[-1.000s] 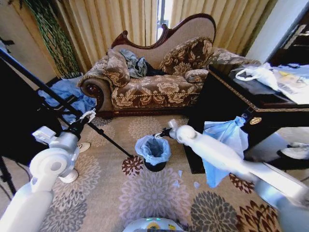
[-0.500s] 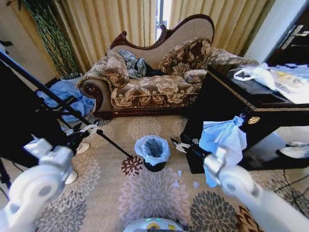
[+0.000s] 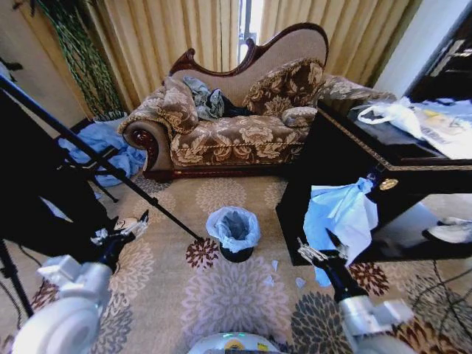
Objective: Place a garbage bag over the trash bin.
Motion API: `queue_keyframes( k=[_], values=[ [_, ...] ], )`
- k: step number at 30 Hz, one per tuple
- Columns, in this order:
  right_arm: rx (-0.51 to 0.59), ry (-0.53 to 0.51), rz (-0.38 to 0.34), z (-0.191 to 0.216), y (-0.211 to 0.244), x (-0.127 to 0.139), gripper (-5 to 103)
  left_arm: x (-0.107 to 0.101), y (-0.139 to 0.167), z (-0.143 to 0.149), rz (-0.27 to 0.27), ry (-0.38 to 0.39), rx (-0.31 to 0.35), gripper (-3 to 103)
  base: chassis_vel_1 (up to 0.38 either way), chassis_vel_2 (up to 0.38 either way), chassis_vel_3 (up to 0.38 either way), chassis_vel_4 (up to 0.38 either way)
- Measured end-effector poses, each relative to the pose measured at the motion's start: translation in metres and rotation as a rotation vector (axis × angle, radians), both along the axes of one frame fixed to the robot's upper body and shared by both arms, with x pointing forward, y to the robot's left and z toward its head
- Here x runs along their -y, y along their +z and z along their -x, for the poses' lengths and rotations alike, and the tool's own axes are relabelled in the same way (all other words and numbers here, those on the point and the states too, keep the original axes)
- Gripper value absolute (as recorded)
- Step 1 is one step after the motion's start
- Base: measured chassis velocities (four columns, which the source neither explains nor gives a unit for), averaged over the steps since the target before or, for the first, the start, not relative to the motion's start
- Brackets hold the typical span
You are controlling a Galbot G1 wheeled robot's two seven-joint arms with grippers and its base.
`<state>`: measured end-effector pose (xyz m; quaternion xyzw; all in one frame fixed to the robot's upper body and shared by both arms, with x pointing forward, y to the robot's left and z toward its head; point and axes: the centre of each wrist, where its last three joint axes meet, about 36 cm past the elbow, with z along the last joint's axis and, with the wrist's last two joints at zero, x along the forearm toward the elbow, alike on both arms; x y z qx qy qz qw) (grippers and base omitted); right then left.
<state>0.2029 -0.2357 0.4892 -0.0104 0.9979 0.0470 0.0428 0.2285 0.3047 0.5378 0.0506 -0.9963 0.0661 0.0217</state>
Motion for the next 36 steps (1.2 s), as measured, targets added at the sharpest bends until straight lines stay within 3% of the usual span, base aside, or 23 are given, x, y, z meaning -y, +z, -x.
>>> queue_keyframes(
  k=[4,6,11,17,36],
  values=[
    [0.026,-0.103,0.010,0.004,0.006,-0.008,100,0.016,-0.015,0.008,0.030,-0.021,-0.011,100,0.000,0.000,0.000,0.000],
    [-0.017,-0.147,0.011,0.004,0.007,-0.008,100,0.029,-0.024,0.014,0.040,-0.026,-0.032,103,0.000,0.000,0.000,0.000],
    [-0.050,-0.124,0.037,0.009,0.005,-0.004,100,0.053,-0.039,0.029,0.060,-0.032,-0.082,99,0.000,0.000,0.000,0.000],
    [-0.034,-0.060,0.057,0.007,0.006,-0.003,100,0.054,-0.042,0.035,0.047,-0.029,-0.105,98,0.000,0.000,0.000,0.000],
    [-0.032,-0.050,0.050,0.006,0.005,-0.003,100,0.052,-0.042,0.034,0.045,-0.030,-0.106,100,0.000,0.000,0.000,0.000]
  ],
)
